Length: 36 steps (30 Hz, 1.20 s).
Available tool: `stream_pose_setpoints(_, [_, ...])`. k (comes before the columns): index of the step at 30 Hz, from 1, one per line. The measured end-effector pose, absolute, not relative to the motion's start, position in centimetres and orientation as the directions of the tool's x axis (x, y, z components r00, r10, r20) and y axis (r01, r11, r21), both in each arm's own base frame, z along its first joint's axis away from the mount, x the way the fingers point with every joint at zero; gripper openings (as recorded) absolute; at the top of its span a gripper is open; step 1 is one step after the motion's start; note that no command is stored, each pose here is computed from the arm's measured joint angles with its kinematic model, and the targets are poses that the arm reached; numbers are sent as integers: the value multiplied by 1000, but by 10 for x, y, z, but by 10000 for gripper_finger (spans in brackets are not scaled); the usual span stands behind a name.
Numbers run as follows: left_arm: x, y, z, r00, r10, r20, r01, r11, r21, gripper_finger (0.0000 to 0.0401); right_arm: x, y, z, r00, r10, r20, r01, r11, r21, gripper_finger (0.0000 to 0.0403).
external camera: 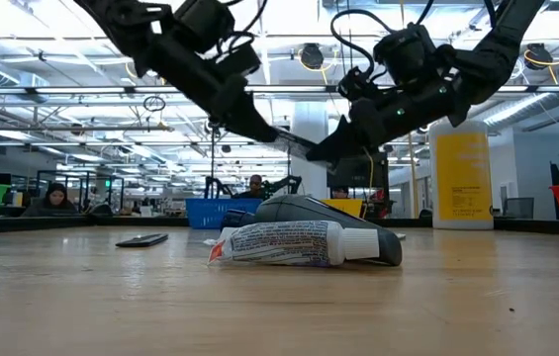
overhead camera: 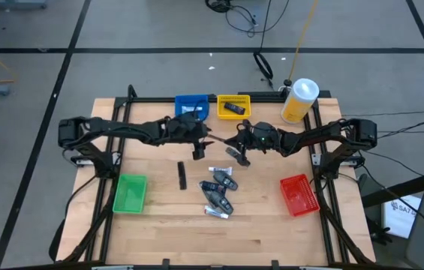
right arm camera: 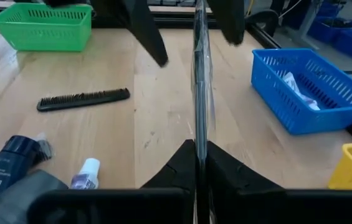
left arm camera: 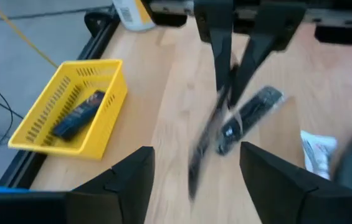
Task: Pick & Place Travel size toiletries
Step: Put the black hair comb into the green bin
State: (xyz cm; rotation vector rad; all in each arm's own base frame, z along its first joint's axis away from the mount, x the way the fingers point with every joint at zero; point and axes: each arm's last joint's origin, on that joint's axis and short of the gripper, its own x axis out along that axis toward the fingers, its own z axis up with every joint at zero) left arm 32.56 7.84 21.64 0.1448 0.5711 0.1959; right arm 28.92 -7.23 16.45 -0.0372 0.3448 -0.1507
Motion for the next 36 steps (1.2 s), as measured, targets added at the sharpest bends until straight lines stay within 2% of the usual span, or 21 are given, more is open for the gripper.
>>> stream_pose_setpoints(4, [330, 78, 210, 823, 212, -527, -133, 974, 184, 182, 289, -70, 164, 928, -147, -341, 135, 989, -61, 14])
stream_pose_setpoints(12, [332, 70, 209, 829, 185, -528, -98, 977, 189, 34, 290, -67, 163, 927, -140, -347, 126, 990, -61, 21])
stream_pose_setpoints(14, [333, 65, 209, 832, 172, -528, -77, 977, 198, 10, 290, -67, 163, 926, -137, -352, 124, 990, -60, 31])
stream_pose_setpoints(17, [334, 59, 210, 833, 170, -527, -72, 977, 201, 13, 289, -66, 164, 929, -105, -355, 101, 994, -32, 64])
stream_pose_setpoints(21, [327, 47, 220, 820, 200, -537, -97, 972, 215, 5, 284, -64, 171, 924, -81, -373, 82, 997, -13, 130])
stream_pose_setpoints(27, [299, 30, 243, 753, 276, -597, -179, 959, 219, 5, 270, -61, 191, 919, -82, -385, 74, 997, -36, 211])
stream_pose_setpoints(32, [260, 15, 268, 650, 252, -717, -237, 964, 123, 6, 264, -59, 203, 936, -85, -341, 74, 996, -43, 239])
stream_pose_setpoints(36, [227, 0, 298, 473, 108, -874, -242, 970, -11, 3, 263, -59, 205, 940, -87, -331, 76, 996, -46, 241])
